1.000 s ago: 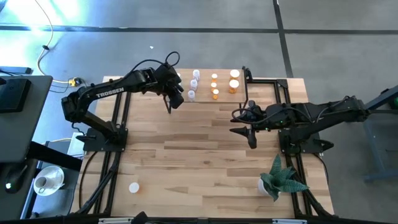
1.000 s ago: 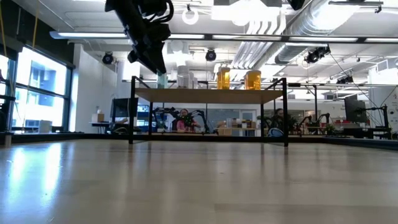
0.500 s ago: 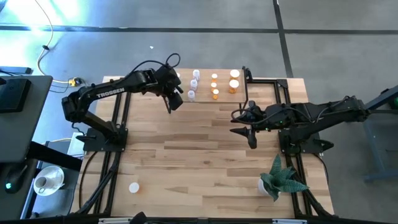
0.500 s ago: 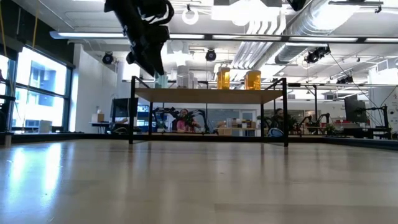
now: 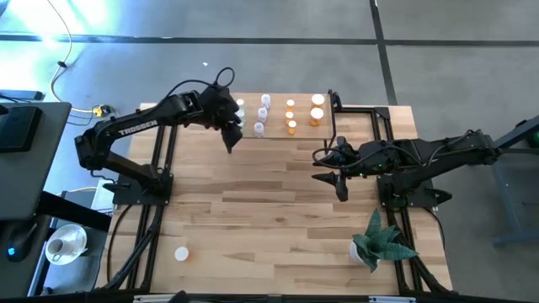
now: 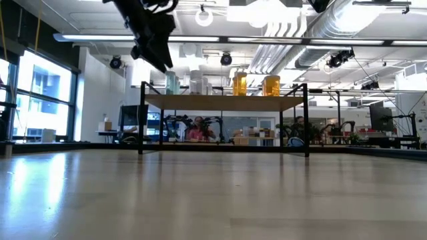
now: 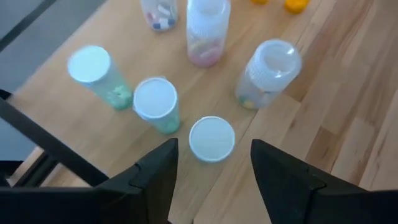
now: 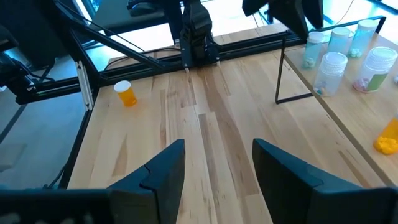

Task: Pick and place medicine bottles onto shelf by color
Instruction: Put the large orange pill bottle on the shelf aligned with the other large orange pill bottles

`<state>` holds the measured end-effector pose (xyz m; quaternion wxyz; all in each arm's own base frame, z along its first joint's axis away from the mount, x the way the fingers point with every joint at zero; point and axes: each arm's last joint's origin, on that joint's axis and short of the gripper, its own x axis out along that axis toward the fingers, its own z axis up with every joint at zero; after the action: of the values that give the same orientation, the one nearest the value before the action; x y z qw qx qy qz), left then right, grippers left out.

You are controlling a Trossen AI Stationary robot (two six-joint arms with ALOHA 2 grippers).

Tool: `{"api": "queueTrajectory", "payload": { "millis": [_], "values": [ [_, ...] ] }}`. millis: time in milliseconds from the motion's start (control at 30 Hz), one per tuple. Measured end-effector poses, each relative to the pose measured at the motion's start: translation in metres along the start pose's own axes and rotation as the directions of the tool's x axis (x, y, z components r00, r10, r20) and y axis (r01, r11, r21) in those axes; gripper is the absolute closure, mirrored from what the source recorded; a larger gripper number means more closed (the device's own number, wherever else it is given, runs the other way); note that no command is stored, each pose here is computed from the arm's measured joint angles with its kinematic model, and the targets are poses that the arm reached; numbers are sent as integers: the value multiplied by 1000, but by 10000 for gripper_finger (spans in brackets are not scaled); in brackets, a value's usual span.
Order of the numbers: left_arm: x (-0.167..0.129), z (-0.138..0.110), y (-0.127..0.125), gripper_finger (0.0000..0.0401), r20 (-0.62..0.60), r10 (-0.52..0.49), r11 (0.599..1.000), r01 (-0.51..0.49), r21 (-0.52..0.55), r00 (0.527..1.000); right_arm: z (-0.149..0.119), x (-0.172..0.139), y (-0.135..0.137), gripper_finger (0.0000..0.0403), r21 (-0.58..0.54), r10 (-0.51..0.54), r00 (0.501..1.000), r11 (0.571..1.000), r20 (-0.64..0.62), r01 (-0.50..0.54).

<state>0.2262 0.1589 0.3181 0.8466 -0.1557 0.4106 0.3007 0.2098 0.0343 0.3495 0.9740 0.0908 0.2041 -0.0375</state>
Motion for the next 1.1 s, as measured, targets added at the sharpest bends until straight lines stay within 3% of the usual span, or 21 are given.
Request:
{"api": "queueTrajectory", "payload": {
  "millis": [567,767,1100],
  "values": [
    [-89,-28,4,208,208,-19,986,-16,163,978,0,0,1,224,9,31,999,999,-10,-31],
    [-92,-45,5,208,308,-28,987,-23,161,951,-8,-1,3,224,49,90,991,995,-100,-85],
    [-65,-67,6,209,377,-33,995,-3,95,926,-21,7,3,224,-136,-14,997,991,-81,3]
  ]
}}
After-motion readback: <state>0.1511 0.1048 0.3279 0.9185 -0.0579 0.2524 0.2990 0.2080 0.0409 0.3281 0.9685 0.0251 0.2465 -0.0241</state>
